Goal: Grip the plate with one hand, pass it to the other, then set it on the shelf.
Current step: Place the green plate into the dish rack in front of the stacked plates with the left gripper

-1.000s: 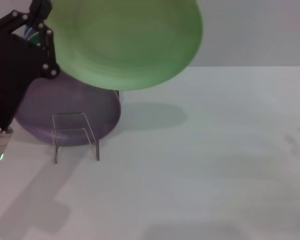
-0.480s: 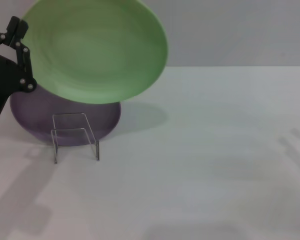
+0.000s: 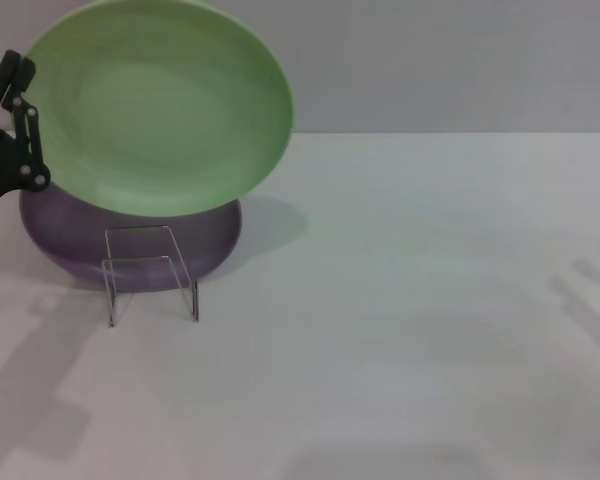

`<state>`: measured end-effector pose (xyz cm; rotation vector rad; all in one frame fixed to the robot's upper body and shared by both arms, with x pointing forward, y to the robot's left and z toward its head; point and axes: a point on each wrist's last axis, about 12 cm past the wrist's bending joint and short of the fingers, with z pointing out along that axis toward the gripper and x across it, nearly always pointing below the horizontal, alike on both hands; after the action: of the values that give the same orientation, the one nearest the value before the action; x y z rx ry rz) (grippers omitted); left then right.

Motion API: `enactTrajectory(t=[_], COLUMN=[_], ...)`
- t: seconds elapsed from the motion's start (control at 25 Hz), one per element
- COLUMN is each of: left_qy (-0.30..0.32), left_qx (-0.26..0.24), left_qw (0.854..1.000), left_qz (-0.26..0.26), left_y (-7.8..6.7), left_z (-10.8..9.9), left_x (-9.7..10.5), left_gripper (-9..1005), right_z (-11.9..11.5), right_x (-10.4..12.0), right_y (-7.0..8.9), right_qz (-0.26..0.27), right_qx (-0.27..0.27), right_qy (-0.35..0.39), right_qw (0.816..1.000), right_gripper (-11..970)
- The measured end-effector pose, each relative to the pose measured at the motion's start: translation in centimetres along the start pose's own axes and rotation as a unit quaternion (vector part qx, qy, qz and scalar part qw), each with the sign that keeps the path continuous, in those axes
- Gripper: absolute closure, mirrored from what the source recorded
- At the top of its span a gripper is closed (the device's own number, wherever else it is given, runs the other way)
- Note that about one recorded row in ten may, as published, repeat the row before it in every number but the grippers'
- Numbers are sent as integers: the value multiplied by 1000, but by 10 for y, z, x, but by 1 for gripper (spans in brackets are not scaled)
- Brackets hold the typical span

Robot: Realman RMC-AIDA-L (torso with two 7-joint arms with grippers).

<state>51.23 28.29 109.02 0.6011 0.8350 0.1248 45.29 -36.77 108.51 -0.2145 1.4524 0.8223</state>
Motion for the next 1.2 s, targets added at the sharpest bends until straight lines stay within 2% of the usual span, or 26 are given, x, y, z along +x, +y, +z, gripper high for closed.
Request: enactTrajectory(t=[0.76,1.2], left_qy=[48,67], left_qx=[9,19], left_qw=[999,997], left_qz=[8,20], left_y=[2,-2], left_z=[-23,-31], left_x=[8,10], left_gripper=[944,937], right_z=[3,5], right_x=[0,-1], right_y=[1,0], right_qz=[5,5], right_qx=[-8,-11], right_qy=[4,3], right_qw=[1000,1000], right_gripper=[402,402])
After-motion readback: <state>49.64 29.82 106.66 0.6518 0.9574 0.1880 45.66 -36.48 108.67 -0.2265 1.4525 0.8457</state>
